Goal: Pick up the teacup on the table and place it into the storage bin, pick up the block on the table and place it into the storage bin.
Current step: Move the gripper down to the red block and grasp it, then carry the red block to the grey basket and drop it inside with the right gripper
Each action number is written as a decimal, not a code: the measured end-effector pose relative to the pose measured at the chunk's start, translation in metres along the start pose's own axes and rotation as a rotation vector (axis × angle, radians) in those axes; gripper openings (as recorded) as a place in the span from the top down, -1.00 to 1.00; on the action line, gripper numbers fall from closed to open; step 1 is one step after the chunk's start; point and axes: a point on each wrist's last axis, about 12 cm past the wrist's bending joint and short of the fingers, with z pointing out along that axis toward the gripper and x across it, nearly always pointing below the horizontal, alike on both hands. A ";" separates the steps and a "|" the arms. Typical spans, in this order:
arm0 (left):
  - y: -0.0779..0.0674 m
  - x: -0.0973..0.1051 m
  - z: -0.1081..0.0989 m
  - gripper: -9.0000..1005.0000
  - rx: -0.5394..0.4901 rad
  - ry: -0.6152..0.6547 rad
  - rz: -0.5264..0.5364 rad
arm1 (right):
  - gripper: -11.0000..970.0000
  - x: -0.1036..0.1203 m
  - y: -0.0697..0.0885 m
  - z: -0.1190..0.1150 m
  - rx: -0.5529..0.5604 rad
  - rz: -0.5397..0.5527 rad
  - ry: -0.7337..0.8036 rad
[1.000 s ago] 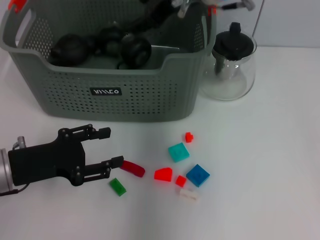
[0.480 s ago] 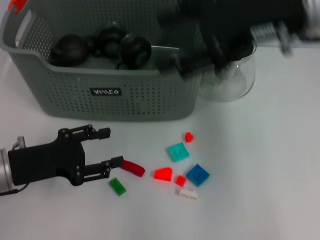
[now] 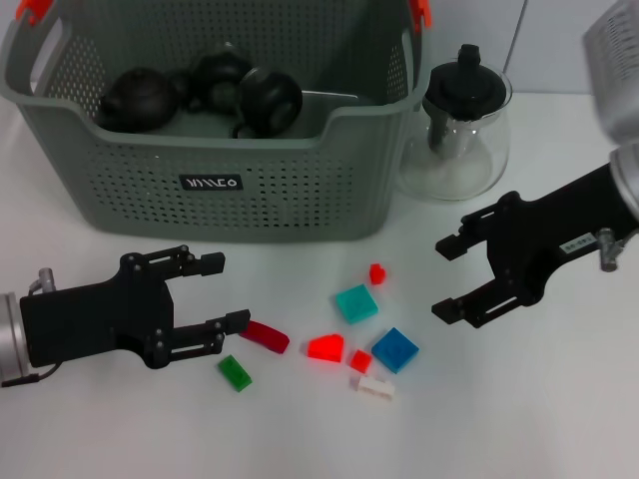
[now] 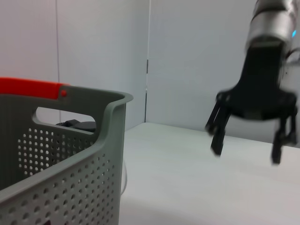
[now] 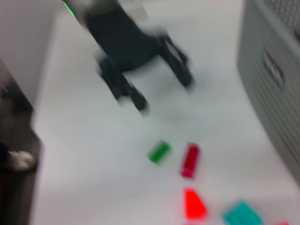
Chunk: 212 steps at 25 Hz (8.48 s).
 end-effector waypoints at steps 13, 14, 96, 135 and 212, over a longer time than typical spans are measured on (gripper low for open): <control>-0.001 0.001 0.001 -0.42 0.003 -0.005 -0.006 | -0.71 0.014 -0.036 0.060 0.111 0.186 0.029; -0.001 0.001 0.001 -0.42 0.004 -0.005 -0.006 | -0.71 0.014 -0.038 0.065 0.123 0.201 0.027; -0.005 -0.005 0.002 -0.41 0.073 -0.031 0.087 | -0.23 -0.022 -0.046 0.118 0.275 0.647 0.085; -0.004 -0.005 0.002 -0.41 0.064 -0.027 0.085 | 0.13 -0.020 -0.044 0.125 0.306 0.592 0.120; -0.004 -0.003 0.002 -0.40 0.060 -0.027 0.079 | 0.39 -0.024 -0.038 0.133 0.301 0.490 0.179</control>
